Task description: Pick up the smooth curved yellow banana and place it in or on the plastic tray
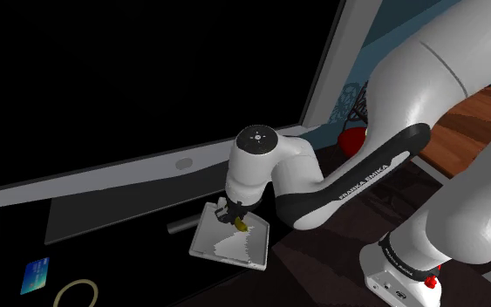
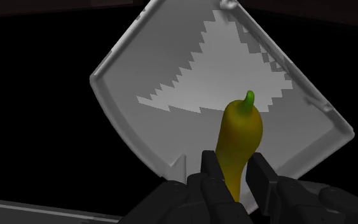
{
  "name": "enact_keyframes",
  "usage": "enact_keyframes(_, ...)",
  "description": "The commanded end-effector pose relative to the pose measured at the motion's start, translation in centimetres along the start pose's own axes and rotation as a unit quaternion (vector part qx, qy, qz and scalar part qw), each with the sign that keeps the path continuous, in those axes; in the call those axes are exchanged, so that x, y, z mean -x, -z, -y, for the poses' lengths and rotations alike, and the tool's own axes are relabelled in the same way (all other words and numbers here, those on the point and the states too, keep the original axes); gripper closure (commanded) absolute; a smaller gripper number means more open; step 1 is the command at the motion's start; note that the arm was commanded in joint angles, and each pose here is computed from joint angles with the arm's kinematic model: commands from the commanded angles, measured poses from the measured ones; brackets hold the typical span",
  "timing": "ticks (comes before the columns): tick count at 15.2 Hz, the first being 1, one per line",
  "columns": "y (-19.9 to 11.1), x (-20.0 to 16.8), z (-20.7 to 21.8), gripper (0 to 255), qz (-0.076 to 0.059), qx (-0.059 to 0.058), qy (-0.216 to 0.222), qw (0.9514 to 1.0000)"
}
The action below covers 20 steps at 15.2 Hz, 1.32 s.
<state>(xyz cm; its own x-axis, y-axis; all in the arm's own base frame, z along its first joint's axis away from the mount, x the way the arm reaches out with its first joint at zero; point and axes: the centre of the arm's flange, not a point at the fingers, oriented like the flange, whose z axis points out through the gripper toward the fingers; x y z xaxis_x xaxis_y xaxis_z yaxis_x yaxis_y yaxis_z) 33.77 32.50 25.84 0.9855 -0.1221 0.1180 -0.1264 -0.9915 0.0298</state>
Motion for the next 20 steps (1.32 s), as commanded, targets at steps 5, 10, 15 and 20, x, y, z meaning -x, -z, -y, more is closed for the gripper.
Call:
enact_keyframes(5,-3.1,0.4,0.0,255,0.000,0.000,0.000,1.0000)
enact_keyframes(10,-3.1,0.4,0.0,255,0.000,0.000,0.000,1.0000)
enact_keyframes(15,-3.1,0.4,0.0,0,0.000,0.000,0.000,1.0000)
enact_keyframes(20,-1.8,0.4,0.0,0,0.000,0.000,0.000,1.0000)
